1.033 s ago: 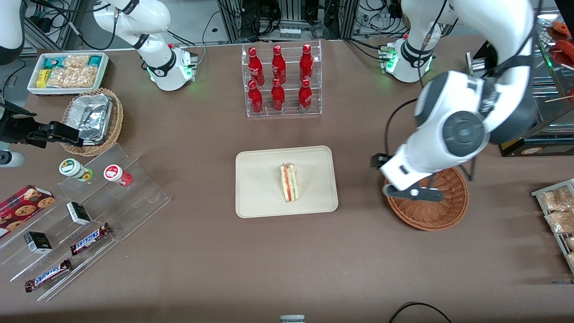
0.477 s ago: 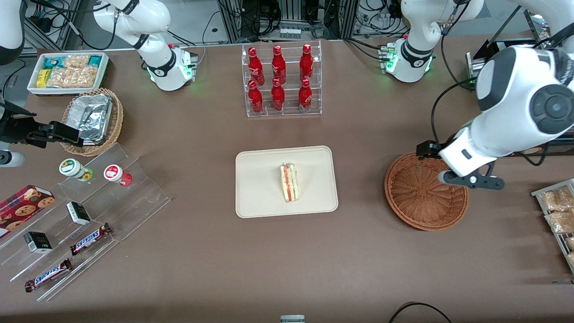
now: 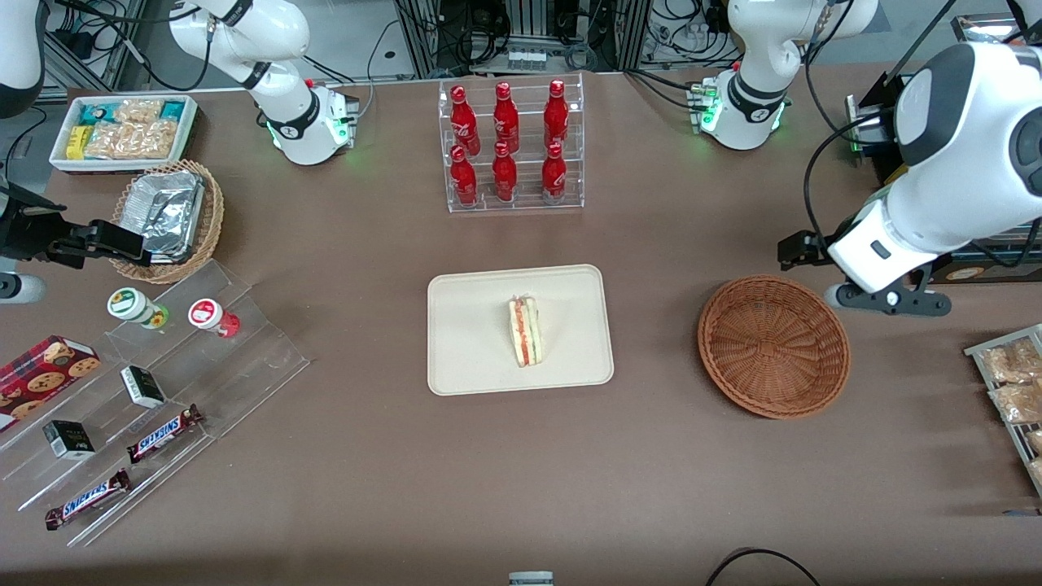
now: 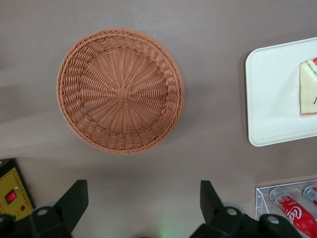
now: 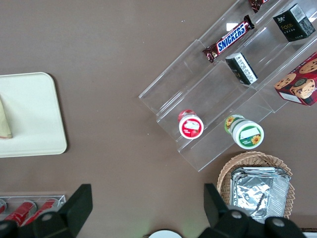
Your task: Place sandwich from basket to tray
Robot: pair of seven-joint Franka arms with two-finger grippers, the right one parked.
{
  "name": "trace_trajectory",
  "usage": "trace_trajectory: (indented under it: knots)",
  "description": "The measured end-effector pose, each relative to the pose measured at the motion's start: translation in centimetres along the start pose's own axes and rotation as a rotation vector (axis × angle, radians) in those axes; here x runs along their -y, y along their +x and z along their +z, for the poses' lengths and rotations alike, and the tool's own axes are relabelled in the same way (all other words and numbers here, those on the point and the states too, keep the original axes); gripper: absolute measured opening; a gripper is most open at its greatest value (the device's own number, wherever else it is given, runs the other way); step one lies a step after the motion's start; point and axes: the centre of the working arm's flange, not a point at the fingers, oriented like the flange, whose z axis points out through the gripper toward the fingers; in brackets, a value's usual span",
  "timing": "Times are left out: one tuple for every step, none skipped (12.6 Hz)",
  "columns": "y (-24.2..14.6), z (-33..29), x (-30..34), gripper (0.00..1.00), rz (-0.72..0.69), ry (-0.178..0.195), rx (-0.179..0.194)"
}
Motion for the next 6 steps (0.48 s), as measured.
trace_trajectory:
  knots:
    - [-0.5, -0.1, 0.6, 1.0, -0.01, -0.001, 0.001]
    - [-0.8, -0.2, 1.2, 1.0, -0.02, -0.002, 0.002]
    - [-1.1, -0.3, 1.8, 1.0, -0.02, -0.003, 0.007]
    - [-1.5, -0.5, 2.2, 1.0, -0.013, -0.004, 0.015]
    - [-2.0, -0.9, 2.5, 1.0, -0.007, -0.004, 0.022]
    - [-2.6, -1.4, 2.7, 1.0, -0.008, -0.004, 0.027]
